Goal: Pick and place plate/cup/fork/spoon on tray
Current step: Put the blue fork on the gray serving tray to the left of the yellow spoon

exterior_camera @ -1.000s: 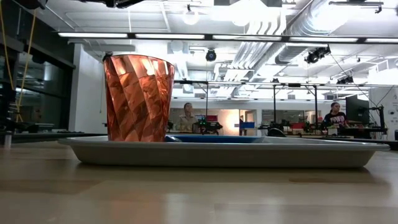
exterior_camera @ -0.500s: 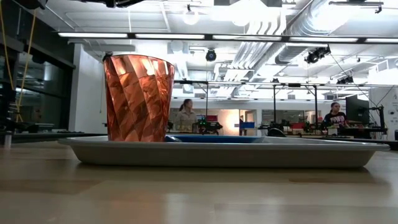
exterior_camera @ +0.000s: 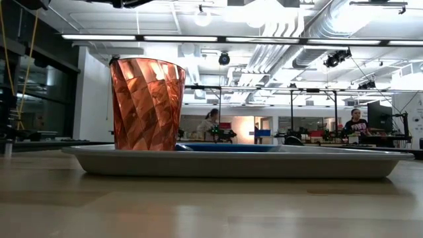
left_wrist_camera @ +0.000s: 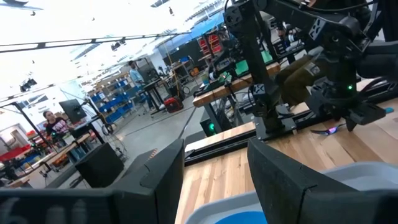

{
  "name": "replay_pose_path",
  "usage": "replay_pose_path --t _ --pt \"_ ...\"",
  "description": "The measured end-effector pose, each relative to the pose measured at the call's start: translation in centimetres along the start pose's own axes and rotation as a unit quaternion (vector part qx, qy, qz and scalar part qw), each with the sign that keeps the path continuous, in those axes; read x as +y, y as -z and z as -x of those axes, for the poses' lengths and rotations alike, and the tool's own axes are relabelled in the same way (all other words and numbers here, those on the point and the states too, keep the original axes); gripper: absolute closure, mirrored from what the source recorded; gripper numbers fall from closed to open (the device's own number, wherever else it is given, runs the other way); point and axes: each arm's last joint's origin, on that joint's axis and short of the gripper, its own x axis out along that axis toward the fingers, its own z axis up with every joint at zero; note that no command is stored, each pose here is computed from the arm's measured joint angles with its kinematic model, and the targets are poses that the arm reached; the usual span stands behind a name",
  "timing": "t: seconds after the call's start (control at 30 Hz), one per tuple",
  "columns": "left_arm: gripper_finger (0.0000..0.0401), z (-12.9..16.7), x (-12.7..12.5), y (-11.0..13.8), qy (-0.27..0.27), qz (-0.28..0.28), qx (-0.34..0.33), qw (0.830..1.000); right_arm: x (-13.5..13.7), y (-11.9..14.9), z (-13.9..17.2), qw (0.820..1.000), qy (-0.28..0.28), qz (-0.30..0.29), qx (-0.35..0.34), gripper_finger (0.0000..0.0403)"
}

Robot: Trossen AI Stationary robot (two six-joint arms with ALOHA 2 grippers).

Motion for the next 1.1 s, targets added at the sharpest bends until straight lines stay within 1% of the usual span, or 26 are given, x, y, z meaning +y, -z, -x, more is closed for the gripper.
replay_pose_path --t 0.13,0.23,0.43,0.53,0.9,1.0,1.1 --pt "0.0233 0.00 0.01 -0.03 -0.001 0.000 -0.001 1.000 0.27 0.16 -0.24 1.000 -0.002 0.007 0.001 0.0195" --pt "0.0233 0.00 0.02 -0.03 -0.001 0.000 -0.001 1.000 0.38 0.24 -0.26 1.000 -0.007 0.008 0.003 0.0205" --pt "0.0233 0.00 0.02 -0.03 -0.001 0.001 -0.001 1.000 0.60 0.35 -0.30 1.000 -0.019 0.012 0.008 0.0258" --pt "0.0233 0.00 0.02 -0.03 -0.001 0.001 -0.001 1.000 0.75 0.45 -0.30 0.999 -0.029 0.030 0.011 0.0282" --pt "0.0233 0.00 0.02 -0.03 -0.001 0.001 -0.001 1.000 0.98 0.51 -0.28 0.996 -0.048 0.071 0.003 0.0326" --pt "0.0233 0.00 0.01 -0.03 -0.001 0.001 -0.001 1.000 1.02 0.51 -0.27 0.996 -0.049 0.078 0.004 0.0345" --pt "0.0233 0.00 0.01 -0.03 -0.001 0.001 -0.002 1.000 1.03 0.51 -0.24 0.995 -0.051 0.082 0.003 0.0374"
